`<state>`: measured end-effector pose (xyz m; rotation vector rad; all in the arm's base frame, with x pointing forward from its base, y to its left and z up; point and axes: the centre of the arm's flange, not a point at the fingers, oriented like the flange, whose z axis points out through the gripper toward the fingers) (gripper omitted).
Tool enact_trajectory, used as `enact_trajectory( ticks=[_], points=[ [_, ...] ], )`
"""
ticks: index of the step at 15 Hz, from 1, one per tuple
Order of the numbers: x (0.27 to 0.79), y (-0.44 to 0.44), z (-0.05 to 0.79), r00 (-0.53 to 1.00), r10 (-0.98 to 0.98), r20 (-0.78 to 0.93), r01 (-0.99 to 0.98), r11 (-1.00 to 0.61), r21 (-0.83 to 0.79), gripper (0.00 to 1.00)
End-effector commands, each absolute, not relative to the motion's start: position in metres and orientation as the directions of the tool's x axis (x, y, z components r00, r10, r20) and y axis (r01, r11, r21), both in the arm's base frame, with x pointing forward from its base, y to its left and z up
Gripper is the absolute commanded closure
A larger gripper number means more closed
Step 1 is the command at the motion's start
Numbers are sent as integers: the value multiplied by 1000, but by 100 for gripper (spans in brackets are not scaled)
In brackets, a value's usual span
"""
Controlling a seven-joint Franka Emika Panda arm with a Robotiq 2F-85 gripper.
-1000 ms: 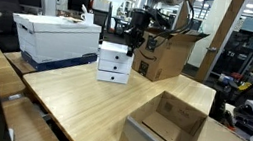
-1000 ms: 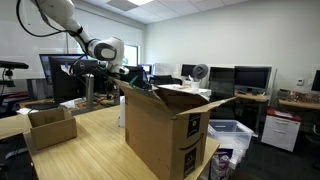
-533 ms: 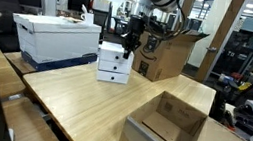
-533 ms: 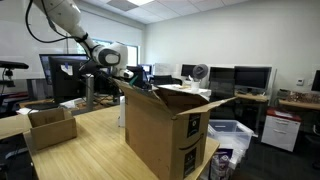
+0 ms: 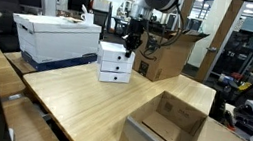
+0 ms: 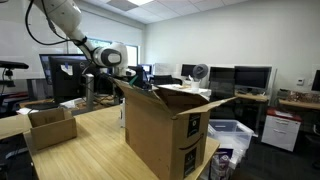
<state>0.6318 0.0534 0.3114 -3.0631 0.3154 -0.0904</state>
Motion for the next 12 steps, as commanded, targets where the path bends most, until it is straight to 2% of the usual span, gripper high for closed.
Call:
enact_trajectory(
  ticks=[1, 12],
  points=[
    [627, 45, 318, 970, -224, 95, -225, -974, -8, 98],
    [635, 23, 320, 978, -134, 161, -143, -989, 45, 98]
  ],
)
